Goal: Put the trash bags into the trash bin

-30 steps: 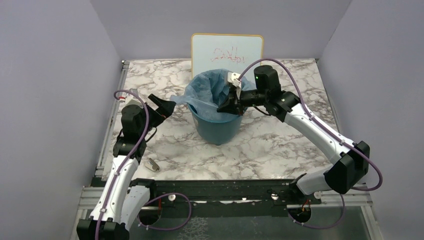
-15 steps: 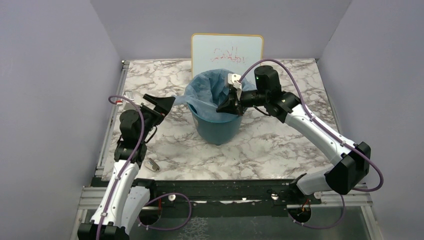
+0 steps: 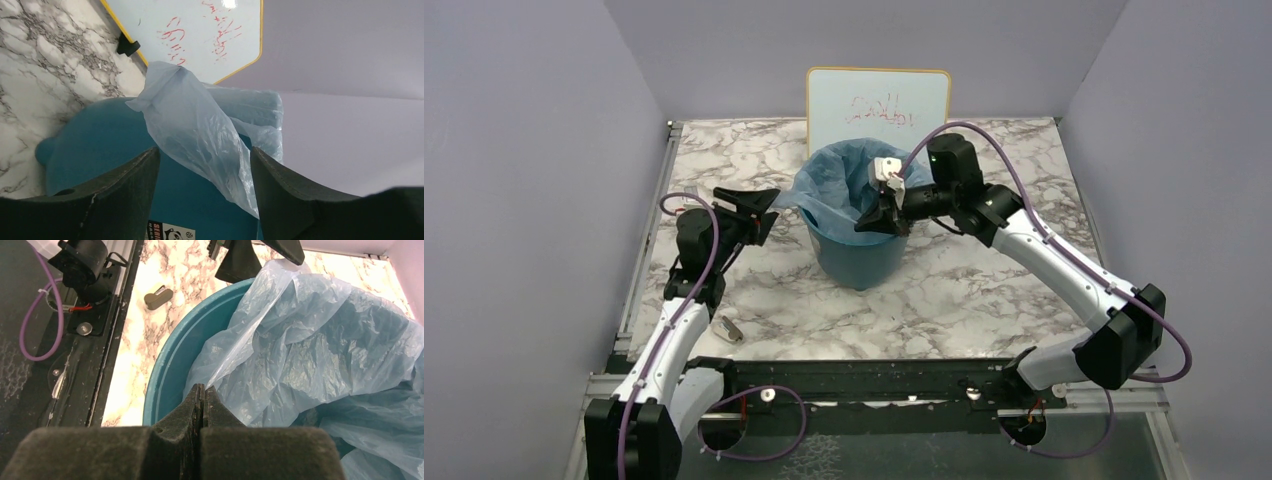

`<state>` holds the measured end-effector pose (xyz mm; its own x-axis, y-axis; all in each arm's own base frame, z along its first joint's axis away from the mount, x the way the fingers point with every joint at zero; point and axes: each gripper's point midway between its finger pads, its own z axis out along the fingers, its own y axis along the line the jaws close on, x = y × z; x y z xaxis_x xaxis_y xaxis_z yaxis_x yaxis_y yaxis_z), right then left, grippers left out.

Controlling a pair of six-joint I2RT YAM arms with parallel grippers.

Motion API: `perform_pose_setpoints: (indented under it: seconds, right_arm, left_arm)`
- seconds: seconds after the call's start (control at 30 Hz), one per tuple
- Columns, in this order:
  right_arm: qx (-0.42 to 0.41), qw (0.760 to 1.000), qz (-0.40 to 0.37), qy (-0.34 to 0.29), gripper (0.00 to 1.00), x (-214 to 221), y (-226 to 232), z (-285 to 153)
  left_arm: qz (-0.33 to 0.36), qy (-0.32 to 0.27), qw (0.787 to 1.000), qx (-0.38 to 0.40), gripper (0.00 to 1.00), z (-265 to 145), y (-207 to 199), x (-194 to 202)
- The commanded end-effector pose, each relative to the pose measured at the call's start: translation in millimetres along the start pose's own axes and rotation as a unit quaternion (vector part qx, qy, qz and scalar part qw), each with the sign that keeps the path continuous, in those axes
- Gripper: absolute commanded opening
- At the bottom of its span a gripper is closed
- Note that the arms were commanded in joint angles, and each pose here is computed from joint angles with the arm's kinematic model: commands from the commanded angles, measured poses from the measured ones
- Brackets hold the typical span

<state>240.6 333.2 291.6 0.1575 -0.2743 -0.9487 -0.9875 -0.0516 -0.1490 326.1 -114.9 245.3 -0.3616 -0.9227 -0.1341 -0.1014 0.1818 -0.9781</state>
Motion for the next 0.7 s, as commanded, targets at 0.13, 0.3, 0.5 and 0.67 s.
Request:
perform_pose_setpoints:
  seconds: [0.13,0.3,0.5,0.67]
  right_arm:
    - [-0.028,0.999,-0.024,-0.003,0.01,-10,15,-3]
    - [-0.031,0.999,-0.033,0.000,0.00,-13,18,-5]
    - [-0.038,0.998,-0.040,-0.031,0.00,-34,28,-12]
    - [-0.068,0.994,-0.022,-0.082,0.01,-49,52,-18]
  left_arm:
    - [-0.109,0.024,0.994,0.016,0.50,7,-8,6]
    - [-0.103,0.035,0.994,0.013,0.07,13,-8,8]
    - [-0.060,0.069,0.995,0.024,0.00,11,-13,18]
    - [-0.043,0.077,0.996,0.027,0.00,5,-9,23]
